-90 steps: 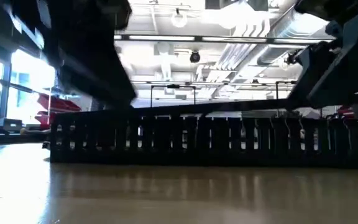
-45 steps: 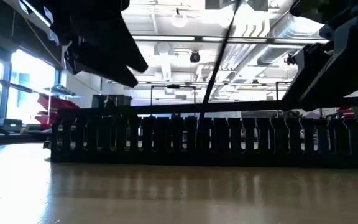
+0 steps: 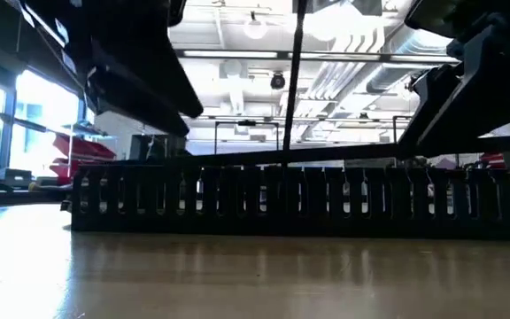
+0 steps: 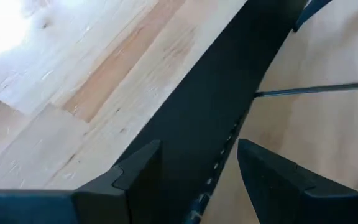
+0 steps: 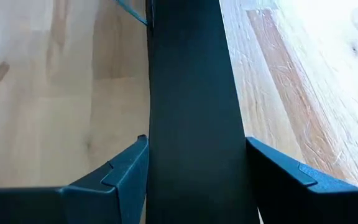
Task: Ziptie cables
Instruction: Close the black cable duct
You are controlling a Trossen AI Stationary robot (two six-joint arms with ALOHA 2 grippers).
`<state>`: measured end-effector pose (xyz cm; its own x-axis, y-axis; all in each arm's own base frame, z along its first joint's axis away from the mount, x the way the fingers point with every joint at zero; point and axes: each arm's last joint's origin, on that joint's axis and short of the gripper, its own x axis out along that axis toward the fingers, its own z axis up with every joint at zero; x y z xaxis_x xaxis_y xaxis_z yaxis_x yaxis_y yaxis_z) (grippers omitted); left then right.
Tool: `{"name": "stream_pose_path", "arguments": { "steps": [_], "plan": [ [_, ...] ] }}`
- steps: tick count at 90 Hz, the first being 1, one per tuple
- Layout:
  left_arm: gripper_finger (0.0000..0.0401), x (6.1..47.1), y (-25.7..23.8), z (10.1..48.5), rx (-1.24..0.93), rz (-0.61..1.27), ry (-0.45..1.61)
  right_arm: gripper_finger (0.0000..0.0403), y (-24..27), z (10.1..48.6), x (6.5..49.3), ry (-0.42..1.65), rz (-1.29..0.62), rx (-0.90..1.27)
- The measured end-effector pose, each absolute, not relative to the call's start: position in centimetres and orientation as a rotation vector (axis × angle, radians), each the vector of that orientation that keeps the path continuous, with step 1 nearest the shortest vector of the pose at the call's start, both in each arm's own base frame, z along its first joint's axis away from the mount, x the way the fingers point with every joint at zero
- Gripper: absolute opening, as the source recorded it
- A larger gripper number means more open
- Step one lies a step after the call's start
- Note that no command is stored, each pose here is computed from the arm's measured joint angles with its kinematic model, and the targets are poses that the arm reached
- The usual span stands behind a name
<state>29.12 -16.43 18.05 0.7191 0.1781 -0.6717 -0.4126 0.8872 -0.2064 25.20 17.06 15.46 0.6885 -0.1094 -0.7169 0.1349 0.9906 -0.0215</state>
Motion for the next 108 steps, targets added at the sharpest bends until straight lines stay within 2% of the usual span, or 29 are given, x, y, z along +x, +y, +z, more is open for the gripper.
{"name": "stream_pose_path", "arguments": {
  "steps": [17,68,108],
  "plan": [
    [0.0192,29.0,-16.4,18.8,-0.401,0.328,0.673,0.0211,17.1,15.6,25.6,0.796,-0.092,0.082],
    [0.0192,29.4,-16.7,16.6,-0.378,0.358,0.726,0.0211,16.8,15.3,25.4,0.834,-0.098,0.042],
    [0.0192,29.5,-16.9,18.2,-0.472,0.27,0.704,0.0211,17.1,15.6,25.9,0.81,-0.02,0.075]
  ]
}}
